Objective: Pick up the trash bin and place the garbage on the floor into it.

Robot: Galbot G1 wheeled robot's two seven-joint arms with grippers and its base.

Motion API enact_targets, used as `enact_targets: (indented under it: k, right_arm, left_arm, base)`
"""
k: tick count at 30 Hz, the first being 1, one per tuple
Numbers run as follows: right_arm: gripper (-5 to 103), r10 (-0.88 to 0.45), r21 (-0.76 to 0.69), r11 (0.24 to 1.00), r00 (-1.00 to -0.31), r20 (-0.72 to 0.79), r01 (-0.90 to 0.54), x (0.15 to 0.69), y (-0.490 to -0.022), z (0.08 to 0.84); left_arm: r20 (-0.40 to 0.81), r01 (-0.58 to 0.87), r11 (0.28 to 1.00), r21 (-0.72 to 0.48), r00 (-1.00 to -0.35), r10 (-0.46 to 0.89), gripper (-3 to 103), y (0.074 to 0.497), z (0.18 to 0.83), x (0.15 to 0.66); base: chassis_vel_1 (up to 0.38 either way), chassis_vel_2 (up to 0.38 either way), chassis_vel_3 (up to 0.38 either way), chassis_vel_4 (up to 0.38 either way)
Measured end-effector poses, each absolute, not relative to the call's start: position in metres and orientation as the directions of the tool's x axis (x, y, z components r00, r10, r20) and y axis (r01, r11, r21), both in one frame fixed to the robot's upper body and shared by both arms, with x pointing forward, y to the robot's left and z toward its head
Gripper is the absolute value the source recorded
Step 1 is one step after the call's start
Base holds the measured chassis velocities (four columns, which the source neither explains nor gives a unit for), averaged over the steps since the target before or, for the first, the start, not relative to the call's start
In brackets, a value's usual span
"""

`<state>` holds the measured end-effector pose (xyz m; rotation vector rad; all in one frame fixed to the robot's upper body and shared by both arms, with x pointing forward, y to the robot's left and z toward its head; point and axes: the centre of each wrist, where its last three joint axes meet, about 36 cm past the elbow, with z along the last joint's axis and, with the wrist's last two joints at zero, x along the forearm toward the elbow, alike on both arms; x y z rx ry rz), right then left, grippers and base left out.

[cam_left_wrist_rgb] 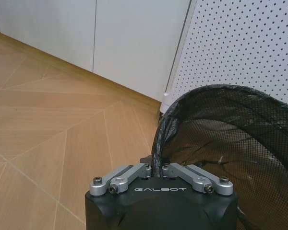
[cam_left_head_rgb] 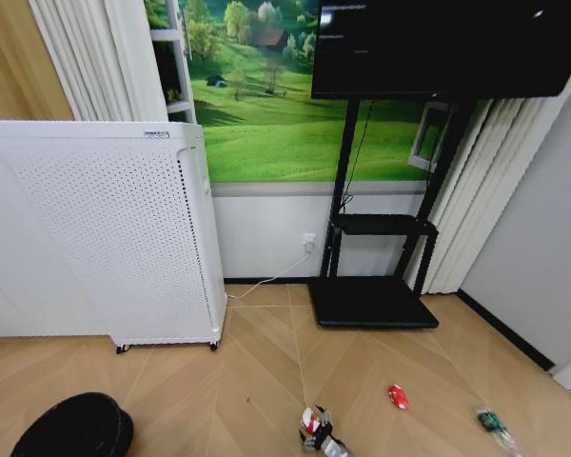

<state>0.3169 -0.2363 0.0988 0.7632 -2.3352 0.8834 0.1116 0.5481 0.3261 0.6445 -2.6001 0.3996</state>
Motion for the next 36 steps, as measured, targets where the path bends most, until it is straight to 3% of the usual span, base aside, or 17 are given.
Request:
enact_targets:
  k: [2, 8, 14, 16, 17, 19, 22, 23, 25, 26, 32, 36]
  right_arm:
    - [102, -0.315, -0.432, 0.608, -0.701, 0.64, -0.667, 0.32, -0.239, 0.098]
    - [94, -0.303, -0.438, 0.581, -0.682, 0.665, -0.685, 0.315, -0.253, 0.096]
    - [73, -0.308, -0.421, 0.586, -0.671, 0.675, -0.692, 0.307, -0.259, 0.095]
    - [73, -0.309, -0.418, 0.588, -0.67, 0.675, -0.692, 0.306, -0.259, 0.095]
    - [62, -0.311, -0.414, 0.593, -0.67, 0.674, -0.691, 0.305, -0.259, 0.095]
    - [51, -0.312, -0.406, 0.601, -0.671, 0.673, -0.688, 0.303, -0.259, 0.095]
    - [51, -0.313, -0.405, 0.605, -0.672, 0.671, -0.686, 0.302, -0.259, 0.095]
    - [43, -0.313, -0.403, 0.609, -0.673, 0.67, -0.684, 0.303, -0.259, 0.095]
    - [43, -0.313, -0.403, 0.609, -0.674, 0.67, -0.683, 0.302, -0.259, 0.095]
    - [37, -0.313, -0.401, 0.612, -0.675, 0.669, -0.681, 0.303, -0.259, 0.096]
    - [36, -0.308, -0.381, 0.67, -0.706, 0.638, -0.637, 0.313, -0.262, 0.104]
    - [36, -0.331, -0.358, 0.744, -0.777, 0.535, -0.564, 0.332, -0.261, 0.147]
  left_arm:
    - [0.458, -0.491, 0.852, -0.181, -0.809, -0.369, 3, 0.548, 0.326, 0.112]
    - [0.427, -0.475, 0.857, -0.2, -0.829, -0.36, 3, 0.552, 0.331, 0.118]
    - [0.414, -0.469, 0.859, -0.207, -0.837, -0.357, 3, 0.549, 0.331, 0.126]
    - [0.412, -0.468, 0.859, -0.208, -0.839, -0.357, 3, 0.549, 0.331, 0.128]
    - [0.409, -0.466, 0.86, -0.21, -0.84, -0.356, 3, 0.549, 0.331, 0.129]
    - [0.403, -0.463, 0.861, -0.211, -0.844, -0.355, 3, 0.548, 0.332, 0.133]
    - [0.399, -0.459, 0.863, -0.21, -0.846, -0.353, 3, 0.548, 0.333, 0.136]
    - [0.397, -0.458, 0.864, -0.21, -0.847, -0.353, 3, 0.548, 0.333, 0.138]
    - [0.397, -0.458, 0.864, -0.21, -0.847, -0.353, 3, 0.548, 0.333, 0.138]
    - [0.395, -0.456, 0.865, -0.209, -0.849, -0.352, 3, 0.548, 0.334, 0.14]
    - [0.392, -0.406, 0.895, -0.186, -0.866, -0.311, 3, 0.543, 0.336, 0.157]
    - [0.367, -0.305, 0.936, -0.175, -0.902, -0.225, 3, 0.521, 0.342, 0.211]
  base:
    - [0.0, 0.0, 0.0, 0.0]
    - [0.0, 0.0, 0.0, 0.0]
    - [0.0, 0.0, 0.0, 0.0]
    - [0.0, 0.0, 0.0, 0.0]
    - [0.0, 0.0, 0.0, 0.0]
    - [0.0, 0.0, 0.0, 0.0]
    - [0.0, 0.0, 0.0, 0.0]
    - [0.0, 0.0, 0.0, 0.0]
    - [0.0, 0.0, 0.0, 0.0]
    - [0.0, 0.0, 0.0, 0.0]
    - [0.0, 0.0, 0.0, 0.0]
    - [0.0, 0.0, 0.0, 0.0]
